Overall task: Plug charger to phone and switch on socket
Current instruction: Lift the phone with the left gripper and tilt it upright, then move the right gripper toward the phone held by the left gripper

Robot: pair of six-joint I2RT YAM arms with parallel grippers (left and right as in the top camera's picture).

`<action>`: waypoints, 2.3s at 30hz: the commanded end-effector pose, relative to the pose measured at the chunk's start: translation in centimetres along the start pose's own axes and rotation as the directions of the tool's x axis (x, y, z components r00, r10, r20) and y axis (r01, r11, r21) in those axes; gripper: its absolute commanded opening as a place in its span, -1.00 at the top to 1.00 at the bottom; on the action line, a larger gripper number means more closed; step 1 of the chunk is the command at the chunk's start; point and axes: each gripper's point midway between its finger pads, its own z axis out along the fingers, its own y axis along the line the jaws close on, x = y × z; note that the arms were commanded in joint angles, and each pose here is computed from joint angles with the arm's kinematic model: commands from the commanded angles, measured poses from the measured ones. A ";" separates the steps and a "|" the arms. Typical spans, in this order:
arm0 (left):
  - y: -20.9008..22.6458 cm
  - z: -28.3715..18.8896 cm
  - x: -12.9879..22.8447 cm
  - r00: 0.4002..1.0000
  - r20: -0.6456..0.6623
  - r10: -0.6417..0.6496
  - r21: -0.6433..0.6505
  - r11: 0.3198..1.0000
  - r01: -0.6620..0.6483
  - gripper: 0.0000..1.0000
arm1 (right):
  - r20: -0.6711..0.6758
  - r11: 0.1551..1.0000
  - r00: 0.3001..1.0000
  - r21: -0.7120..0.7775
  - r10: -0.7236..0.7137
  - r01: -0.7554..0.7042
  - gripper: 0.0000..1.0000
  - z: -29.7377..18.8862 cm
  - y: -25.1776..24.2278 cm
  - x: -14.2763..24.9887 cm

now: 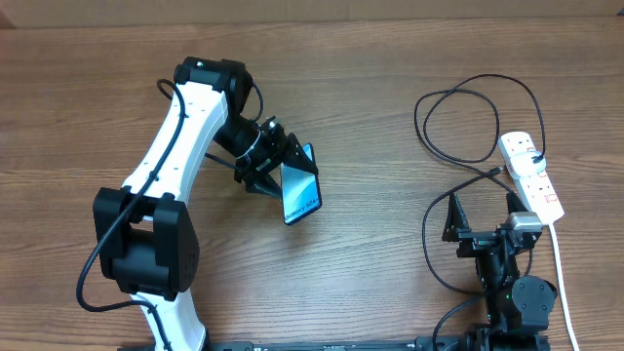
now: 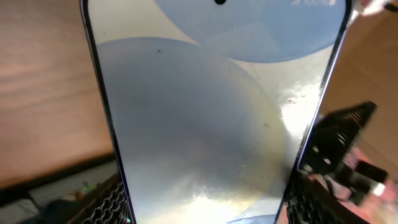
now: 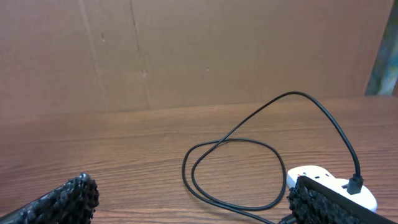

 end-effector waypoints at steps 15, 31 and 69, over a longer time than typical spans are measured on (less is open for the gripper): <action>1.8 -2.0 -6.5 0.944 0.273 0.184 -0.216 0.968 -0.126 0.21 | 0.000 0.998 1.000 -0.057 0.014 -0.014 -1.00 0.0 0.9 0.2; 0.5 -2.5 -8.5 0.912 0.357 0.202 -0.186 0.972 -0.142 0.20 | -0.401 0.633 0.778 -0.453 0.484 -0.627 -1.00 -3.5 10.3 0.7; -4.7 -1.9 -8.5 0.934 0.340 -0.113 0.139 0.988 0.068 0.22 | -0.830 0.619 0.506 -0.273 0.235 -0.736 -0.99 0.3 16.8 1.4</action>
